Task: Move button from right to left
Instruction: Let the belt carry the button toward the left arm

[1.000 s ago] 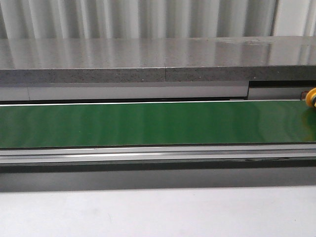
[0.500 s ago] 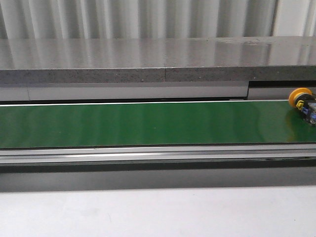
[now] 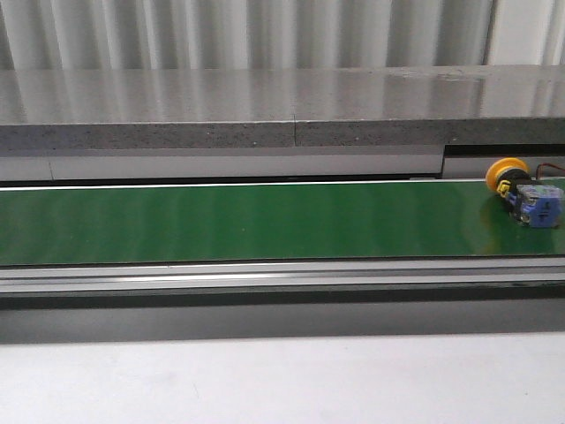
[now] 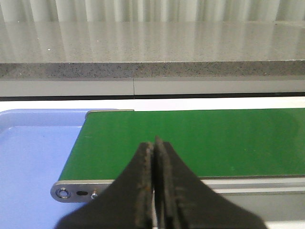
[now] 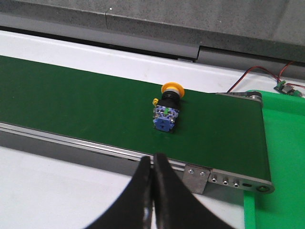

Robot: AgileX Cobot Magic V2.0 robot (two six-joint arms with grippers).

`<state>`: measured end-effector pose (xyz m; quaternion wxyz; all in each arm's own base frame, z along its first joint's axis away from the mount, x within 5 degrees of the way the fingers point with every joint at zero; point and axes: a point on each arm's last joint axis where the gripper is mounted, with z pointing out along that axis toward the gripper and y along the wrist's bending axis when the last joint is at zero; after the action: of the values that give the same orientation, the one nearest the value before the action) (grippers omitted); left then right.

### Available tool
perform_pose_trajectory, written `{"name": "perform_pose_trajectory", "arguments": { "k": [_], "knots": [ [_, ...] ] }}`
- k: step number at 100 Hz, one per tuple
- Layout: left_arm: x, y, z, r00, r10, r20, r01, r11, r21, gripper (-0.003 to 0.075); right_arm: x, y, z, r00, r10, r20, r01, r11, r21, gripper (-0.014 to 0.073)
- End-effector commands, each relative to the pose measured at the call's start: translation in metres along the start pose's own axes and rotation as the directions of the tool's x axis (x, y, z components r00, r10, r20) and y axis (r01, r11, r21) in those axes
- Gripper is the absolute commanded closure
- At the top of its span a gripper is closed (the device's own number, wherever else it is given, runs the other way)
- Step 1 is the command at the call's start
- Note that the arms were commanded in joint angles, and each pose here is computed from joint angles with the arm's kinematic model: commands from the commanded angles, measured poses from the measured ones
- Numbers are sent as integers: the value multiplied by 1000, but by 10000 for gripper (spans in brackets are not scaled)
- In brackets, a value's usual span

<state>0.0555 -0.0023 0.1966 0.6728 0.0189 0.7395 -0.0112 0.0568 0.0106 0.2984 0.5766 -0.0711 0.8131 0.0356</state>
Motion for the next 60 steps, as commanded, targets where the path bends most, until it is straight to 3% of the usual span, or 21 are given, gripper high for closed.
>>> {"name": "perform_pose_trajectory", "arguments": {
  "k": [1, 23, 44, 60],
  "knots": [
    [-2, 0, -1, 995, -16, 101, 16, 1000, 1, 740, -7, 0, -7, 993, -6, 117, 6, 1000, 9, 663],
    [-19, 0, -5, 975, -9, 223, 9, 1000, -1, 740, 4, 0, -6, 994, -6, 109, 5, 1000, 8, 663],
    [-53, 1, -16, 981, 36, 193, -34, 999, -16, 740, 3, 0, -6, 993, -6, 120, 5, 1000, 9, 663],
    [-76, 2, -18, 997, 26, 66, -25, 1000, -15, 740, 3, 0, -6, 993, -6, 120, 5, 1000, 9, 663]
  ]
}}
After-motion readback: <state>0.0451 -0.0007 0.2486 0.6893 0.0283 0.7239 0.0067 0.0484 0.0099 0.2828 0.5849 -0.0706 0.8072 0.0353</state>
